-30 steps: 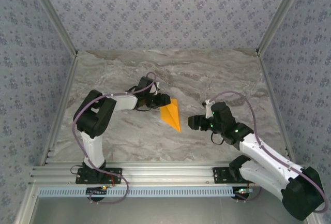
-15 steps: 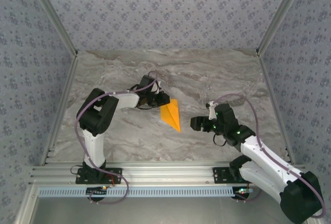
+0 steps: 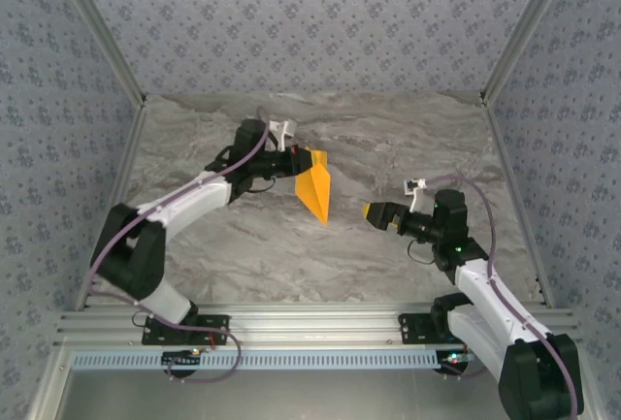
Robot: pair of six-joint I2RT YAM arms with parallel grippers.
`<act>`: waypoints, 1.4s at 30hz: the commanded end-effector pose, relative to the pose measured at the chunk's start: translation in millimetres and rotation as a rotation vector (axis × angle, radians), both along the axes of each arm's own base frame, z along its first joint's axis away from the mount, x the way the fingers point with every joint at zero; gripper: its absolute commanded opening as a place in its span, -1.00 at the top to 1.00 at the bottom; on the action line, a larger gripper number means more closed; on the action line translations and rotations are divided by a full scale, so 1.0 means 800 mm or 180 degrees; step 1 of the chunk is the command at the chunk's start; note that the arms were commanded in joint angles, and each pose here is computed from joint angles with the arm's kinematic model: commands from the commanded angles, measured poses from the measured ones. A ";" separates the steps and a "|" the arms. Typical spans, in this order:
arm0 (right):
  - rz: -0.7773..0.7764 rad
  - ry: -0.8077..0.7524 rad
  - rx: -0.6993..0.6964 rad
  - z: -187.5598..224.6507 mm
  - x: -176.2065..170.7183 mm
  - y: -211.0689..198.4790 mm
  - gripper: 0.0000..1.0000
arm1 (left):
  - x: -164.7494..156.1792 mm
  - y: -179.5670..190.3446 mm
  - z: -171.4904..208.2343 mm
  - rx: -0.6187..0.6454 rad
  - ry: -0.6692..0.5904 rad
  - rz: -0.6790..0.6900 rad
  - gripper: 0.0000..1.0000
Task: Fold a paper plane with a square sheet of paper (fold left side to right side)
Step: Turn over the paper at the center of the table.
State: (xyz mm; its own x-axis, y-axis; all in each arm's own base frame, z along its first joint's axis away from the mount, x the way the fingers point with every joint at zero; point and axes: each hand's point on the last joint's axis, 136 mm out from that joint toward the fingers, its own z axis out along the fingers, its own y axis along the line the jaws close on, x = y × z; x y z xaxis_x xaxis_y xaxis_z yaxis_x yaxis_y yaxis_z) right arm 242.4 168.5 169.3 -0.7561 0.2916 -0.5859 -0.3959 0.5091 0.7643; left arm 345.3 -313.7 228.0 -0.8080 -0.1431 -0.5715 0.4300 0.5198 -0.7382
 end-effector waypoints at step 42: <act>0.0755 -0.0469 -0.1230 0.038 -0.020 0.081 0.82 | -0.070 0.081 0.078 0.0360 -0.0425 0.0370 -0.49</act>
